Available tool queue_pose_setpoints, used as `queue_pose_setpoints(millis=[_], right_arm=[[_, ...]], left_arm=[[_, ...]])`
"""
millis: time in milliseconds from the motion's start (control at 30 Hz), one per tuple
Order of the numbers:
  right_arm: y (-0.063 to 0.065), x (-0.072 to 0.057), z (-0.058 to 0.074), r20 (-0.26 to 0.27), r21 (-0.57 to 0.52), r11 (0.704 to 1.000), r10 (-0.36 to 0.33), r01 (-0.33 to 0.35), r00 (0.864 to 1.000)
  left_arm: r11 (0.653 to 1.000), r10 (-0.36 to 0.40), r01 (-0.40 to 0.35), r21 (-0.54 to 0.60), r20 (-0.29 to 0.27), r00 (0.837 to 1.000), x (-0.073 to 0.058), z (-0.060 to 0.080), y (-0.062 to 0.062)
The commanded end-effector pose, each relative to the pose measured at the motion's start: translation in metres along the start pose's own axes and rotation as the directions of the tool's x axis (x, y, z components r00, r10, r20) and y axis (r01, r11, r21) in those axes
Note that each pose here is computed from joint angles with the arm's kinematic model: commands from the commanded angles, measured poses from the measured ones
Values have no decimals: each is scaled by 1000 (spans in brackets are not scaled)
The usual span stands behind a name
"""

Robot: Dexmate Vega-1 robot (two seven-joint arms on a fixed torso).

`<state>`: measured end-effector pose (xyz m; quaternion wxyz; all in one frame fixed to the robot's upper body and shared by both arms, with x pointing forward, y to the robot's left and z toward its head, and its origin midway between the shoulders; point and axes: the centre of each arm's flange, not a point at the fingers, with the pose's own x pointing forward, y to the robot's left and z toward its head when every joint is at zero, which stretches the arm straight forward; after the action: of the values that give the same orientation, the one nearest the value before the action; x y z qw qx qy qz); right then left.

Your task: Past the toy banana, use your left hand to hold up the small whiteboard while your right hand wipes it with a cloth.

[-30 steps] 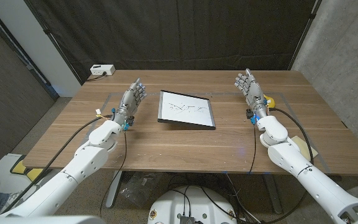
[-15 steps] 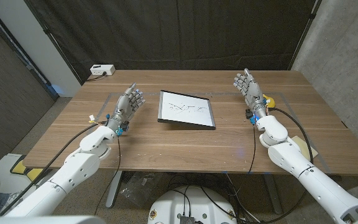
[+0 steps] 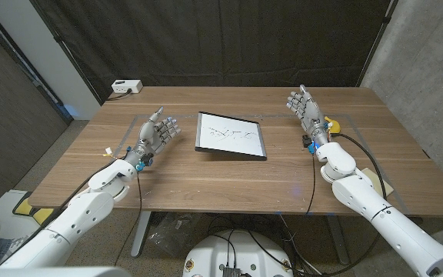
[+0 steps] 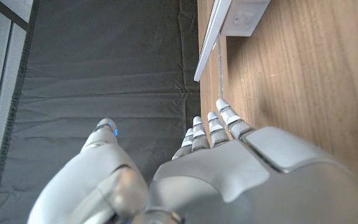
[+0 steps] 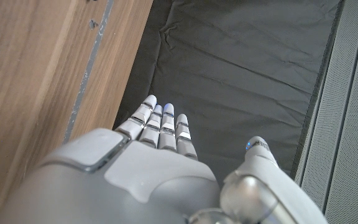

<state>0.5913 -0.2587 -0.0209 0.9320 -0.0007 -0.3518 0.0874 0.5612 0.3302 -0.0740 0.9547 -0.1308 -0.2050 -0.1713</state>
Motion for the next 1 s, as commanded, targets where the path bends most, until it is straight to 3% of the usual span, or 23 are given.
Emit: queue_pose_setpoints(millis=[33,400,767,1000], right_arm=[[11,1,-1,-18,24,1000,14,-14,1000],[12,1,-2,-19,33,999,5,-4,1000],[8,0,-4,-25,34,999,1,0,1000],[7,-1,-5,-28,40,999,0,1,1000]], left_arm=[[995,-27,17,-99,-102,994,-6,9,5],[986,-43,0,-168,-254,966,1,13,1],[978,-41,-28,-207,-320,946,7,19,-9],[982,-70,3,-189,-346,935,16,24,-16]])
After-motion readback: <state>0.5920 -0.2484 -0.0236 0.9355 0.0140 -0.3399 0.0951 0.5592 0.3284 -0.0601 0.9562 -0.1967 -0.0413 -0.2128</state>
